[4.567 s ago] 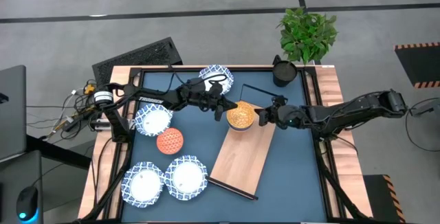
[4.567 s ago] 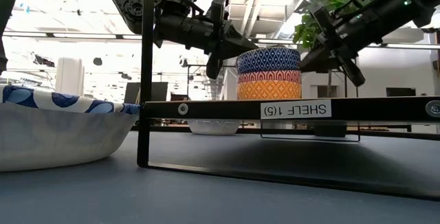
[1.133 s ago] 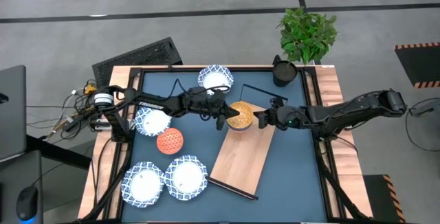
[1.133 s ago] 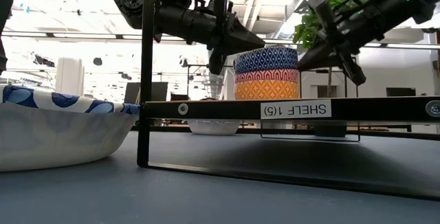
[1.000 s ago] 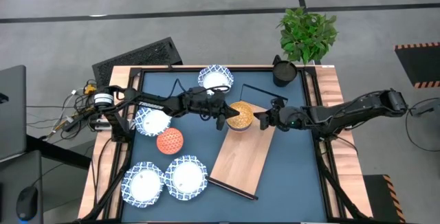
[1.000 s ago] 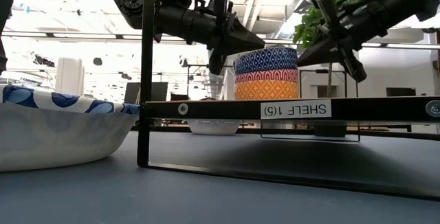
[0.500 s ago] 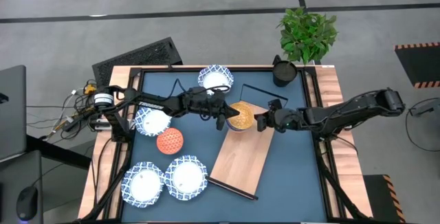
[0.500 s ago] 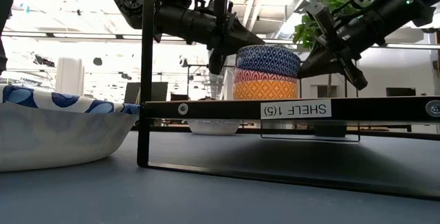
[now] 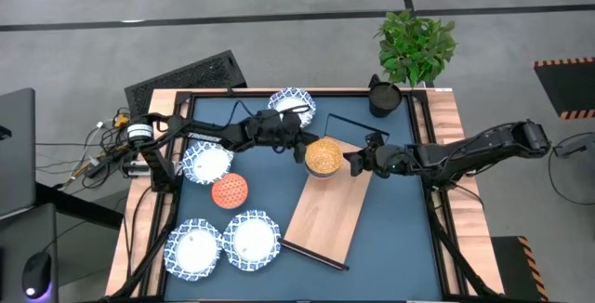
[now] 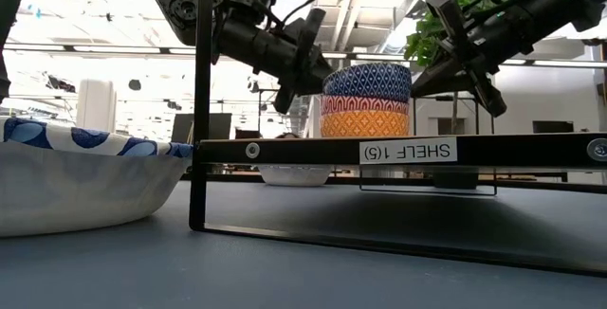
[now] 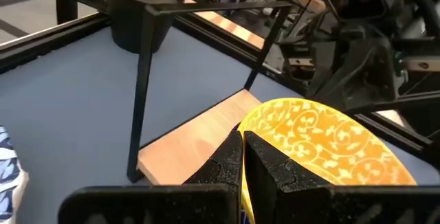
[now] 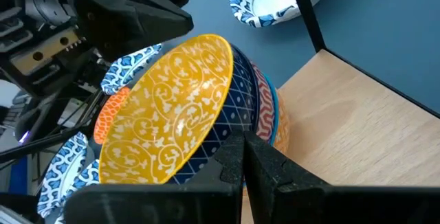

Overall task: Place and stack bowls onto a shelf
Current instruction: Adjust the stacked bowls on the shelf

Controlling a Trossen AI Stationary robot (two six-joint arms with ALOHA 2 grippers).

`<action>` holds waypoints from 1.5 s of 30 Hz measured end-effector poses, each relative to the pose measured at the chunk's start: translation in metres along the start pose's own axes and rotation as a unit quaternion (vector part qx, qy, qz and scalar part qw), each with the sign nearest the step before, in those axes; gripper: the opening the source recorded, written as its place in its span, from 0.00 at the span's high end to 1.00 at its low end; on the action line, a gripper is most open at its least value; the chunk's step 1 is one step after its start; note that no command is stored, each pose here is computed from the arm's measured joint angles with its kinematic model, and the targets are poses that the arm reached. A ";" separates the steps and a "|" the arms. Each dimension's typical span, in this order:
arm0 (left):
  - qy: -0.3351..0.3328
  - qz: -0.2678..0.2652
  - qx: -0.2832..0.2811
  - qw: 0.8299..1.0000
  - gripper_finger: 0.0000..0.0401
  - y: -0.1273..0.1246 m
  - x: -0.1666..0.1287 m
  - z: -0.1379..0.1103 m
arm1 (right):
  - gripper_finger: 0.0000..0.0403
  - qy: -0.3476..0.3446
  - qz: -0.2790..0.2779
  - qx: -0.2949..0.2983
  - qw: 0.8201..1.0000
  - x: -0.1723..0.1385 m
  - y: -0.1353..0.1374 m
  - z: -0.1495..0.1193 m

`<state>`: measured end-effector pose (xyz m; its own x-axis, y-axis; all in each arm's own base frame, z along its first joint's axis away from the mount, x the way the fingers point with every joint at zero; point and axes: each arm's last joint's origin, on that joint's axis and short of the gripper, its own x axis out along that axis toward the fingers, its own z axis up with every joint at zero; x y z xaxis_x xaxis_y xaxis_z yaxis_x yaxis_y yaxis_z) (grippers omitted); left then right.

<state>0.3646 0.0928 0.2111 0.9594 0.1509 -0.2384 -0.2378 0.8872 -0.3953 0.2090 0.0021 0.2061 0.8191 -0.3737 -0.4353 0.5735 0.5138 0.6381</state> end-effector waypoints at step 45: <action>0.057 -0.030 -0.042 0.997 1.00 0.004 -0.041 -0.023 | 0.92 0.012 -0.005 0.010 1.000 -0.001 -0.001 -0.003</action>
<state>0.3210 0.0802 0.1987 0.9501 0.0437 -0.3088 -0.1965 0.8528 -0.4838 0.2079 0.0036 0.2040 0.8131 -0.3597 -0.4577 0.5821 0.4941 0.6457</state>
